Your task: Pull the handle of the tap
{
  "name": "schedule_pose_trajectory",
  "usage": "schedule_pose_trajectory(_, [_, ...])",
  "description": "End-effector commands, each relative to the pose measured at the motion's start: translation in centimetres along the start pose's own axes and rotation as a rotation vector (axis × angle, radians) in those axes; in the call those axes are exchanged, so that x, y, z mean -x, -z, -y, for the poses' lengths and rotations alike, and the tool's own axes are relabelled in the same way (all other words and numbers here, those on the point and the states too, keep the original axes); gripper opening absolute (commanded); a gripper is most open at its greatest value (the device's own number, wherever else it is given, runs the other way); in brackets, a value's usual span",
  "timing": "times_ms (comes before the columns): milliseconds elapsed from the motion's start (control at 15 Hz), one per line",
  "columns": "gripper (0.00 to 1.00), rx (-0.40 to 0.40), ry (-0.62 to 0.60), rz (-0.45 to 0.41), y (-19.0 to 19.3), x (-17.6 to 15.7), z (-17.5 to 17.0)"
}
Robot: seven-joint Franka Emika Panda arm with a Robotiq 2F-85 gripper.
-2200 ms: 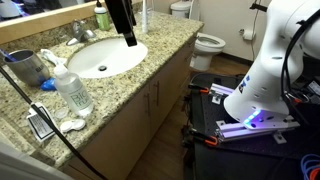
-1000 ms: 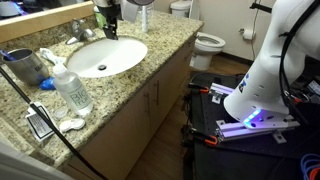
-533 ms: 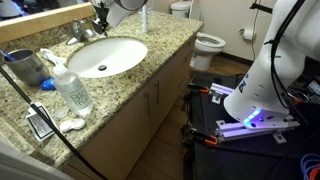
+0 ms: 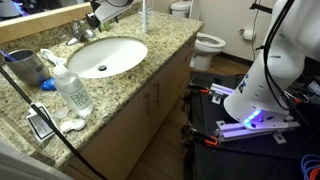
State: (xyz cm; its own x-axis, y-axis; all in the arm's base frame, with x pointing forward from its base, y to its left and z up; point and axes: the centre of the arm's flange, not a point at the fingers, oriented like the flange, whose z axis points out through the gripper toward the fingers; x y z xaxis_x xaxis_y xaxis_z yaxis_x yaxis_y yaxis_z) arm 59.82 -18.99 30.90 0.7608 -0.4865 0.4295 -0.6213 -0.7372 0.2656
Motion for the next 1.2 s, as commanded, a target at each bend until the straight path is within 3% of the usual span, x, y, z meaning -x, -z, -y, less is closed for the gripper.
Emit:
schedule_pose_trajectory(0, [1.0,-0.068,-0.194,0.036,-0.8,-5.5,2.0])
schedule_pose_trajectory(133, [1.0,-0.106,-0.324,0.036,-1.1,-9.1,1.6])
schedule_pose_trajectory(267, [1.0,-0.102,-0.44,-0.022,-2.2,-11.4,1.7])
schedule_pose_trajectory(333, [1.0,-0.125,-0.353,0.009,0.0,-8.0,0.7])
schedule_pose_trajectory(667, [1.0,-0.103,-0.408,-0.027,-2.3,-10.2,1.7])
schedule_pose_trajectory(933, [1.0,-0.198,-0.481,-0.067,-2.1,-13.2,3.2])
schedule_pose_trajectory(1067, [1.0,-0.168,-0.5,-0.086,-3.5,-14.3,4.4])
schedule_pose_trajectory(1133, [1.0,-0.181,-0.478,-0.067,-1.4,-12.3,2.9])
